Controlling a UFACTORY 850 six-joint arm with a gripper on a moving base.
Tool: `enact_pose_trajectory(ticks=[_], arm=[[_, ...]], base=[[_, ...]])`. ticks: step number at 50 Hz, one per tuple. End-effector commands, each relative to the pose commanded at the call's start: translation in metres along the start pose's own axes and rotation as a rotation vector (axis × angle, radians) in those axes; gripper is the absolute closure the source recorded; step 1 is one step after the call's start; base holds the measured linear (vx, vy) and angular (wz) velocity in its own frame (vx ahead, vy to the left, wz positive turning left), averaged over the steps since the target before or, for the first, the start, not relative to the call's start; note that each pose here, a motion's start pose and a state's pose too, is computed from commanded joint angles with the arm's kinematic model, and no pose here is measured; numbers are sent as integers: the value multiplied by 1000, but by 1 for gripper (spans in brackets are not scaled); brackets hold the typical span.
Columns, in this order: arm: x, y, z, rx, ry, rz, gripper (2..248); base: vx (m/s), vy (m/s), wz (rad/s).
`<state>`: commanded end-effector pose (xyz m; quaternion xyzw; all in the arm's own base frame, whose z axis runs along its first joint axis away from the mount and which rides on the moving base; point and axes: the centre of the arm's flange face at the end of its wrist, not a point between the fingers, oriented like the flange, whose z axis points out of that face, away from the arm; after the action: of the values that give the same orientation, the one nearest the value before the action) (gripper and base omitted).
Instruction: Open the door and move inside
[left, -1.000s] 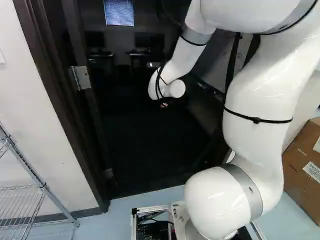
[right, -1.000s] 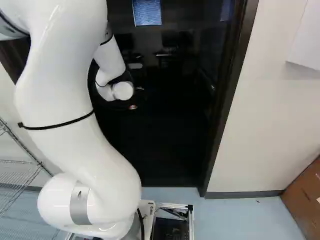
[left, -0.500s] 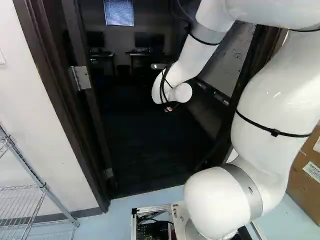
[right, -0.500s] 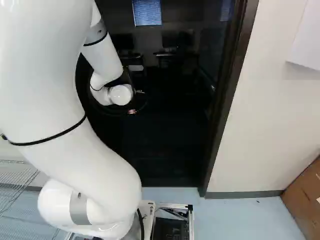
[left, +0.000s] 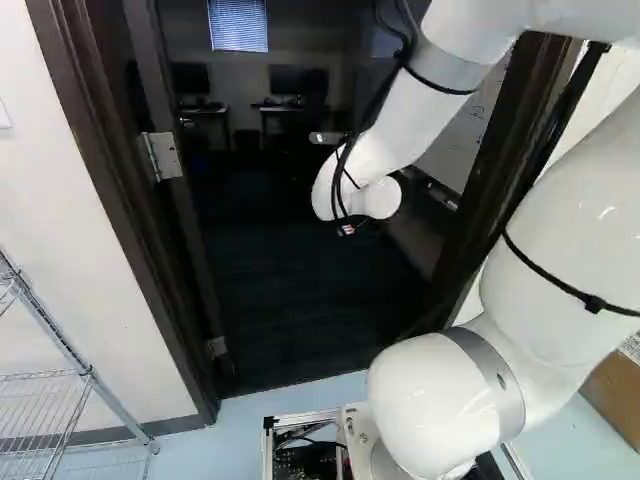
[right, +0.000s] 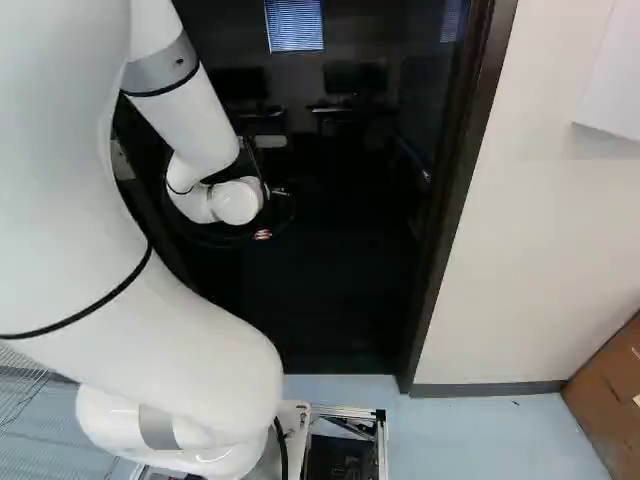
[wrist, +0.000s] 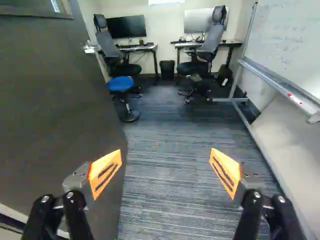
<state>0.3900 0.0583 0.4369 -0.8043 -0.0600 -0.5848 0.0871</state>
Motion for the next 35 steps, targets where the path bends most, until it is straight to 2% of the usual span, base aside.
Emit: enact_pose_trajectory(ticks=[10, 35], arm=[[-5, 1, -13, -5, 2, 1, 3], [-5, 1, -14, -6, 3, 2, 3]], base=[[0, 0, 0], [0, 0, 0]])
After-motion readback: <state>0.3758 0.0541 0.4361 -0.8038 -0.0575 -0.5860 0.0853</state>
